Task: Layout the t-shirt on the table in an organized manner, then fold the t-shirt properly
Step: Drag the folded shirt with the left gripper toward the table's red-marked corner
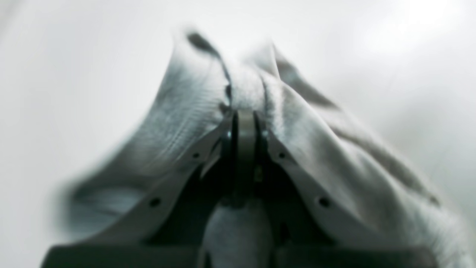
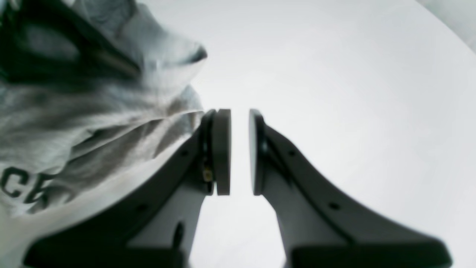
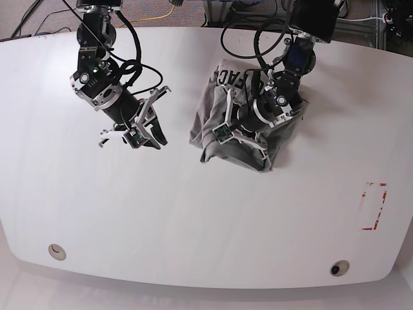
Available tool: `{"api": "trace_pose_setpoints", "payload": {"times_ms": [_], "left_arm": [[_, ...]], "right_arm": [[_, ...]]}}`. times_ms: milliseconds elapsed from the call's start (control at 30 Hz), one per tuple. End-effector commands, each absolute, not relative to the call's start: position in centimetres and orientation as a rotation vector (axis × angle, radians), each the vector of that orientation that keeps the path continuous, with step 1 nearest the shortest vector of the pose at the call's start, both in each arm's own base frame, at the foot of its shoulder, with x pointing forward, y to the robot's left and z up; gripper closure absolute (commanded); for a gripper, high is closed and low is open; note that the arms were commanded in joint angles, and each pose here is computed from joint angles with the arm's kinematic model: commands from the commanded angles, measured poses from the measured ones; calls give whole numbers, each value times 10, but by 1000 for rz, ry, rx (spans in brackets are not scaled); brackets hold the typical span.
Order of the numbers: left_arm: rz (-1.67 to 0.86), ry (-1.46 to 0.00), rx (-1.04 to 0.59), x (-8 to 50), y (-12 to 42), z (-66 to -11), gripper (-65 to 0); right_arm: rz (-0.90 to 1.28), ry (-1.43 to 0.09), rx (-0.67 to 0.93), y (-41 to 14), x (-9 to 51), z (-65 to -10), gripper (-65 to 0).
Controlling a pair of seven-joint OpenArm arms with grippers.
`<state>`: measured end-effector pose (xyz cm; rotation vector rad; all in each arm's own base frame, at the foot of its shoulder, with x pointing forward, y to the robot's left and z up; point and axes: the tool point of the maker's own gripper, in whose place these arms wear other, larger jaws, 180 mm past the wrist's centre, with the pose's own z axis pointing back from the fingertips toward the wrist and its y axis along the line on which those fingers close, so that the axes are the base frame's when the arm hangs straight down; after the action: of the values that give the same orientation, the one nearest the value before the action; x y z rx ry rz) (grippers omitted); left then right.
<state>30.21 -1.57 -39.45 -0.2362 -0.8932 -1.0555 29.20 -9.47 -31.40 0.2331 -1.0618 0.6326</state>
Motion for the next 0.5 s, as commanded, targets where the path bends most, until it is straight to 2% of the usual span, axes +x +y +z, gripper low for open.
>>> {"api": "trace_pose_setpoints", "payload": {"times_ms": [0,133,467], "left_arm": [[-1034,-855,-260,301,-11,-413,0],[-991,-809,-268,297,5,-434,0],[-881,-773,-115,310,102,-439,0]], "right_arm": [[623,-1117,234,-97,296,-300,-75],[616,-1117,227,-100,296,-300,-75],[541,-1127,205,-115,297,-300,-75]]}}
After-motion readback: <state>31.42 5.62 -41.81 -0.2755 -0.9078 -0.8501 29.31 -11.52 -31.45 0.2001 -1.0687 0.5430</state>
